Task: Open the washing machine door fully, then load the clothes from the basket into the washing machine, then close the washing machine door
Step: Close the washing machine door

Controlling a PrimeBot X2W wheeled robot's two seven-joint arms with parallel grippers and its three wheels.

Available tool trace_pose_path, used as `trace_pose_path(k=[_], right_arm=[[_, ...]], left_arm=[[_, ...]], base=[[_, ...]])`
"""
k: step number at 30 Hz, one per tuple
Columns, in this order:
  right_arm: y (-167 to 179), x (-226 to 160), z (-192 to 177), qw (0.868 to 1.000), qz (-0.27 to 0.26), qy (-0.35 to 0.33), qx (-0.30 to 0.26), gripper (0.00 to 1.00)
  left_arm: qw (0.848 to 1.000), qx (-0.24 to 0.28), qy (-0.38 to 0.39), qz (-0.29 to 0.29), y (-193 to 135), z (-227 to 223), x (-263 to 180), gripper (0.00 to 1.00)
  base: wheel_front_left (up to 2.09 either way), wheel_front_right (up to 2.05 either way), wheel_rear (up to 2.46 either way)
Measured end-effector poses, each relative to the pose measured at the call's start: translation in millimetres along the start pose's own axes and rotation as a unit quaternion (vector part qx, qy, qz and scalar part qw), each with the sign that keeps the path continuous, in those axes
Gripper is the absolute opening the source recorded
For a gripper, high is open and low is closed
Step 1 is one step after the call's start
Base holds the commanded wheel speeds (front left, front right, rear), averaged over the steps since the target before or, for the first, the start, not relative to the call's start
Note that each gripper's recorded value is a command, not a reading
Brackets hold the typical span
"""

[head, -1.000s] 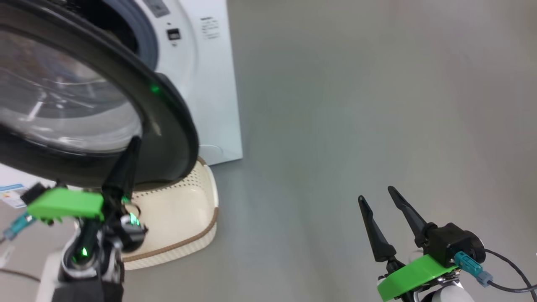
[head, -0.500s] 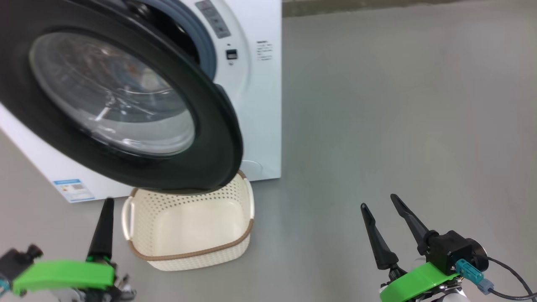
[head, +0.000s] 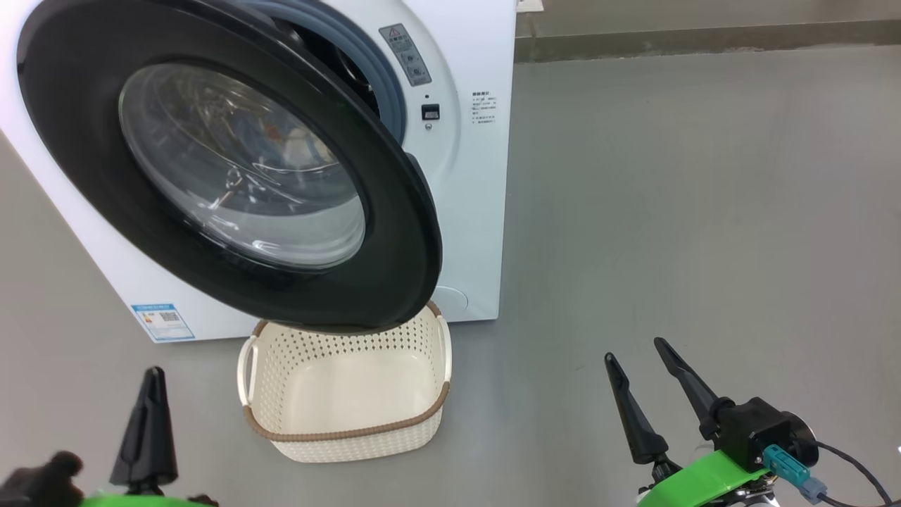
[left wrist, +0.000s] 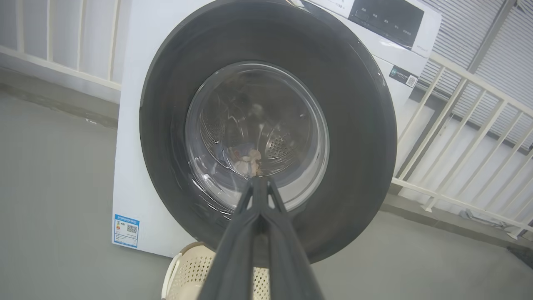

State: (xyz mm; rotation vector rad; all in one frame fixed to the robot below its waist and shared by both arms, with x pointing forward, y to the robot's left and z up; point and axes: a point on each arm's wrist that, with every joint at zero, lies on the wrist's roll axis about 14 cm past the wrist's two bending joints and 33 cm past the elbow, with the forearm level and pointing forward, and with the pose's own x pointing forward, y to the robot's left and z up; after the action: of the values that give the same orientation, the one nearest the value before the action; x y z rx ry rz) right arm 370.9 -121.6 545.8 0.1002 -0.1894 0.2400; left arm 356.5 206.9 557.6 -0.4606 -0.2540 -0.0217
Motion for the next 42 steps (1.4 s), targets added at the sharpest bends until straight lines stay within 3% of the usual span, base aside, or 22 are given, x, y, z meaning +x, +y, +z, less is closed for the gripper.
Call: trace_pose_path(k=[6, 10, 11, 12, 13, 42], right_arm=[[0, 0, 2, 1.0, -0.001, -0.002, -0.001, 1.0], [0, 0, 2, 1.0, -0.001, -0.003, -0.001, 1.0], [0, 0, 2, 1.0, 0.0, -0.003, -0.001, 1.0], [0, 0, 2, 1.0, 0.0, -0.003, -0.001, 1.0], [0, 0, 2, 1.0, 0.0, -0.003, 0.0, 1.0], [0, 0, 1, 1.0, 0.0, -0.002, 0.001, 1.0]], left_arm=[[0.997, 0.075, 0.017, -0.009, -4, -9, -10, 0.0], [0.995, 0.094, 0.028, -0.01, -4, -15, -15, 0.0], [0.994, 0.1, 0.032, -0.011, -4, -18, -15, 0.11], [0.994, 0.105, 0.037, -0.013, -4, -21, -16, 0.44], [0.993, 0.11, 0.041, -0.014, -4, -23, -17, 1.0], [0.992, 0.105, 0.062, -0.019, -7, -37, -21, 1.0]], base=[[0.0, 0.0, 0.0], [0.0, 0.0, 0.0], [0.0, 0.0, 0.0], [0.0, 0.0, 0.0], [0.0, 0.0, 0.0], [0.0, 0.0, 0.0]])
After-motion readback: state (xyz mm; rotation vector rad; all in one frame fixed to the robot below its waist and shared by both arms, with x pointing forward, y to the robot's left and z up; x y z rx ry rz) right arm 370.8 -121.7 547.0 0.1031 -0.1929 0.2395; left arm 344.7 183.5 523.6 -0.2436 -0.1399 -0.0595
